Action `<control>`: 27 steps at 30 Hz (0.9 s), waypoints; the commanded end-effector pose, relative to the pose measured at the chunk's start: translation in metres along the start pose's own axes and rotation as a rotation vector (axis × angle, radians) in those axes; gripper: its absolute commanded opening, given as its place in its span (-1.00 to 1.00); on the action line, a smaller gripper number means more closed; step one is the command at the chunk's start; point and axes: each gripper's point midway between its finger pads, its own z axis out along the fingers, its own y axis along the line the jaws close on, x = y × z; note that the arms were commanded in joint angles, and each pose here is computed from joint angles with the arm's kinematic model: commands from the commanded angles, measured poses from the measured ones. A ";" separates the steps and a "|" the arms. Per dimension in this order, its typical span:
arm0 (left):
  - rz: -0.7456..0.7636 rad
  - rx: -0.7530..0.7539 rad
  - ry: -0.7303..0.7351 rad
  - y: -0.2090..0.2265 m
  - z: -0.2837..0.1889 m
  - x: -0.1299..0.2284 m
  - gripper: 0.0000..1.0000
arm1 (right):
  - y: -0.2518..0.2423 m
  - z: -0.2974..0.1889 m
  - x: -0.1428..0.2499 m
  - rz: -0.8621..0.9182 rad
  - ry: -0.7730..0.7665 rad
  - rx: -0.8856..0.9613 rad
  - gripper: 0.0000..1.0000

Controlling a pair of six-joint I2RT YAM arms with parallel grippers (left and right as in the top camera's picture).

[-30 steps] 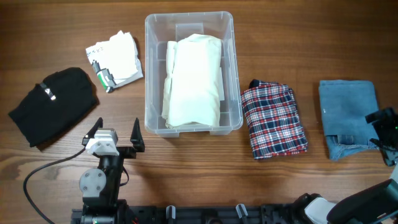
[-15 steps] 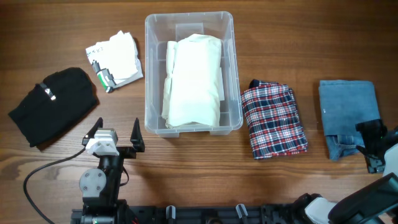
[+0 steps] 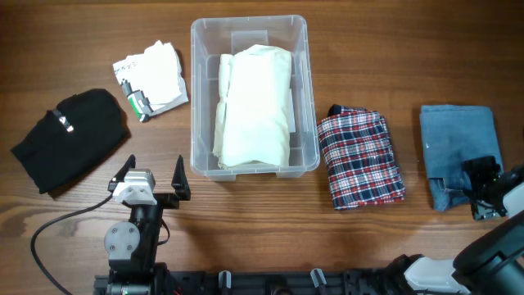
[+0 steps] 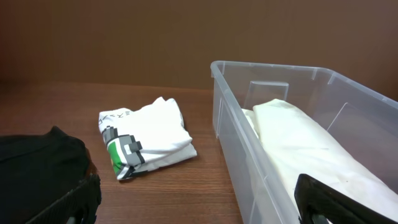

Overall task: Pack container
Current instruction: 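Lower the right gripper onto the blue jeans and grasp them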

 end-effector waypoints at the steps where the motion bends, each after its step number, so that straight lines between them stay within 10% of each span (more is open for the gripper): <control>1: 0.019 0.019 0.006 -0.003 0.000 0.003 1.00 | -0.014 0.017 0.020 0.016 0.077 0.043 0.48; 13: 0.019 0.019 0.006 -0.003 0.000 0.003 0.99 | -0.003 0.014 0.023 -0.010 0.102 -0.018 -0.70; 27: 0.019 0.019 0.006 -0.003 0.000 0.003 0.99 | 0.097 -0.110 -0.031 -0.243 -0.208 -0.349 -0.91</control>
